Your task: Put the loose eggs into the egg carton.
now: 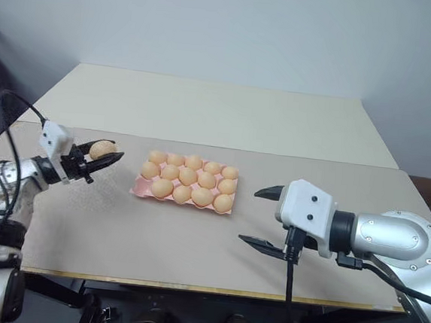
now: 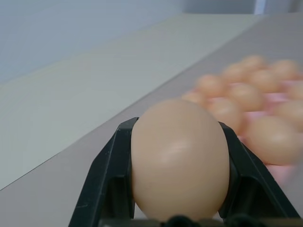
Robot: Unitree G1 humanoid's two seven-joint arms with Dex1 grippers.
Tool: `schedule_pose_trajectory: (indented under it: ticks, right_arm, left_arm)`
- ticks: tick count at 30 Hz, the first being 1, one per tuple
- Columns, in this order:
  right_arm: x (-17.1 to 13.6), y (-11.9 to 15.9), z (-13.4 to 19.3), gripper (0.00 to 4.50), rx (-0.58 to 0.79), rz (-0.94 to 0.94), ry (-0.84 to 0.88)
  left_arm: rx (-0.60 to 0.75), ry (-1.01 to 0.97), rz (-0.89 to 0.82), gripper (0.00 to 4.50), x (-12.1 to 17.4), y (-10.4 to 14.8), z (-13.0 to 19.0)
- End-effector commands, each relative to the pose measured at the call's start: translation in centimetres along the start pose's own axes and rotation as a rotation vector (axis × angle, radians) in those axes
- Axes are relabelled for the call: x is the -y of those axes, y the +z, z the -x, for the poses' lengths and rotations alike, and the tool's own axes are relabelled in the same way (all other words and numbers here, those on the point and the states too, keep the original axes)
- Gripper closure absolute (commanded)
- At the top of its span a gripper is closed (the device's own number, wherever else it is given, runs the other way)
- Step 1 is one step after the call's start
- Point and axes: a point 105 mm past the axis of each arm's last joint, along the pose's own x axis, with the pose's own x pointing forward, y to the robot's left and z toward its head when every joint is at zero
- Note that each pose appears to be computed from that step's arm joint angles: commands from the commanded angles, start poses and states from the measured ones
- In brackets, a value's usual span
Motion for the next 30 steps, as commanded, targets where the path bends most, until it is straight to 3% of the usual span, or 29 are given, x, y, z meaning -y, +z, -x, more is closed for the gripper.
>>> schedule_pose_trajectory:
  ticks: [1, 14, 22, 30]
  right_arm:
    - [0.3, 1.4, 0.2, 0.00, 0.040, 0.053, -0.031]
    - [-0.1, 1.3, 0.4, 0.00, 0.020, 0.046, -0.060]
    - [-0.2, 1.2, 0.5, 0.00, 0.015, 0.043, -0.064]
    - [0.0, 1.0, 0.5, 0.00, 0.015, 0.043, -0.059]
  left_arm:
    - [-0.005, -0.110, -0.027, 2.76, 1.4, 0.5, -0.7]
    - [-0.036, -0.165, -0.012, 2.76, 1.1, -0.6, -3.1]
    - [0.022, -0.165, -0.021, 0.11, 0.8, 0.1, -3.7]
    - [0.043, -0.178, -0.065, 0.05, 1.0, 1.7, -2.0]
